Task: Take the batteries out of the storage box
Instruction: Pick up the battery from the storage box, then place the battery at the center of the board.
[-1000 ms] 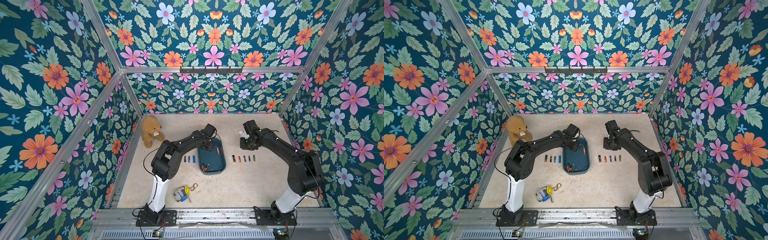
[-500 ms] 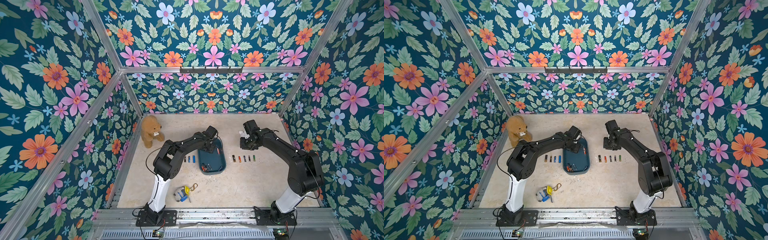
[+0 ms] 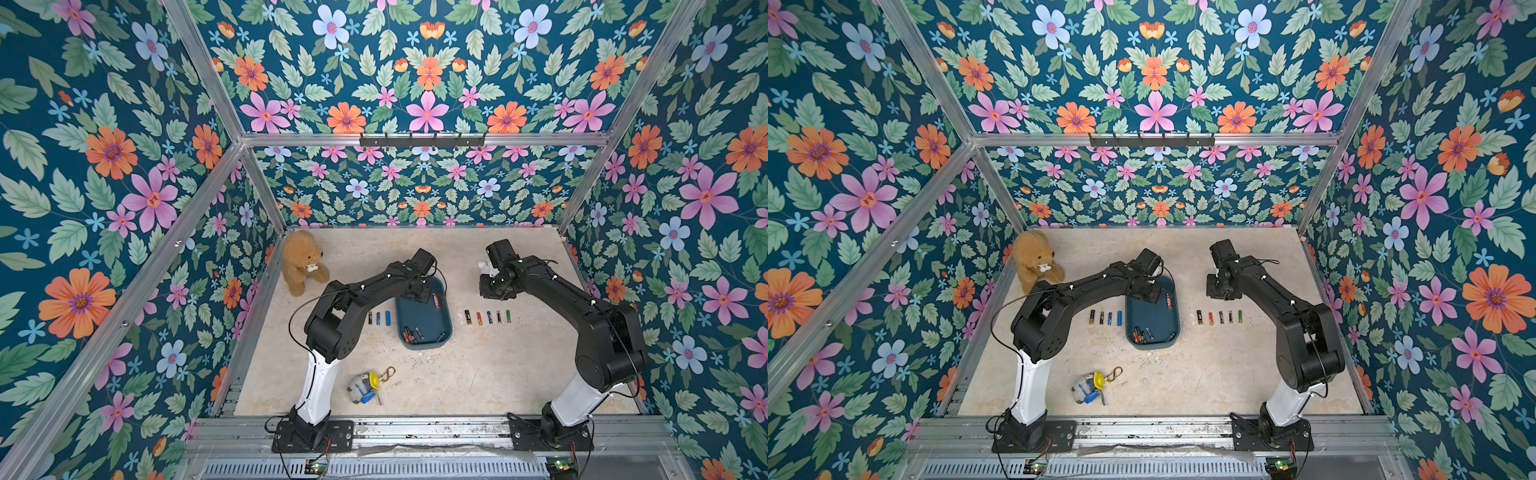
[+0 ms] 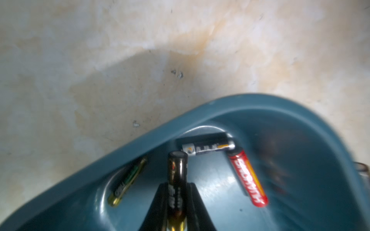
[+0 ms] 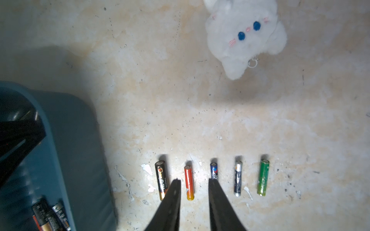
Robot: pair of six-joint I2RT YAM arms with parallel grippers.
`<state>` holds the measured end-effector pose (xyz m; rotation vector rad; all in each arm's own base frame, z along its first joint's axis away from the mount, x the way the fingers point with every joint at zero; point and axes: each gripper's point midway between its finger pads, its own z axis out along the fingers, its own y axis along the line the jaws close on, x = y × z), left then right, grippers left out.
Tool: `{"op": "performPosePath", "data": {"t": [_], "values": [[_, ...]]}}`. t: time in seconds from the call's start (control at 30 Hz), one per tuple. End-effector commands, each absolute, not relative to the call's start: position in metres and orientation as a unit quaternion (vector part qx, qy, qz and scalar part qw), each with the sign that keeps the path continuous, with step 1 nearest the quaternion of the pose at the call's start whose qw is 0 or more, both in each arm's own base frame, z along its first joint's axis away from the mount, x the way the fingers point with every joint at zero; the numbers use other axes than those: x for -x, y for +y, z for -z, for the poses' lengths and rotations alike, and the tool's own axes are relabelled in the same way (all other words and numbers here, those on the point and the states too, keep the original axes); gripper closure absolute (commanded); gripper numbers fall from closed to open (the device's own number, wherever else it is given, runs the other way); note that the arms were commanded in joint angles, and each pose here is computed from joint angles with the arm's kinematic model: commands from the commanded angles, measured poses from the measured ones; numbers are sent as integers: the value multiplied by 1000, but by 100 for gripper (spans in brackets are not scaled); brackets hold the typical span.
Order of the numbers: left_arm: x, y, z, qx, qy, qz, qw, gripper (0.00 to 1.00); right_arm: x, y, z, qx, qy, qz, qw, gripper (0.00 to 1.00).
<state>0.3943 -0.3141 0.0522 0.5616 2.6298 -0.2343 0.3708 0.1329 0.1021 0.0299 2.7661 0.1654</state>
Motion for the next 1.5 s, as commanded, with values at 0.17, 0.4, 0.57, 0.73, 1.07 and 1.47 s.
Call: {"op": "performPosePath", "data": {"t": [0.17,0.4,0.57,0.73,1.07,1.47], "values": [[-393,-319,-88,-191,943,117,247,82,-370,138,-106,-5,981,-62,183,70],[-387,-303,-126,-173,936,121,280,83,-373,156,-113,9,980,-69,187,70],[-380,-264,-147,-145,938,108,296,83,-378,171,-117,20,979,-75,190,70],[-370,-213,-150,-108,943,93,300,83,-378,177,-117,24,979,-77,188,70],[-345,-126,-129,-38,954,64,290,82,-377,186,-114,31,980,-76,180,70],[-328,-78,-84,-3,967,42,252,83,-378,187,-109,32,982,-70,171,70]]}}
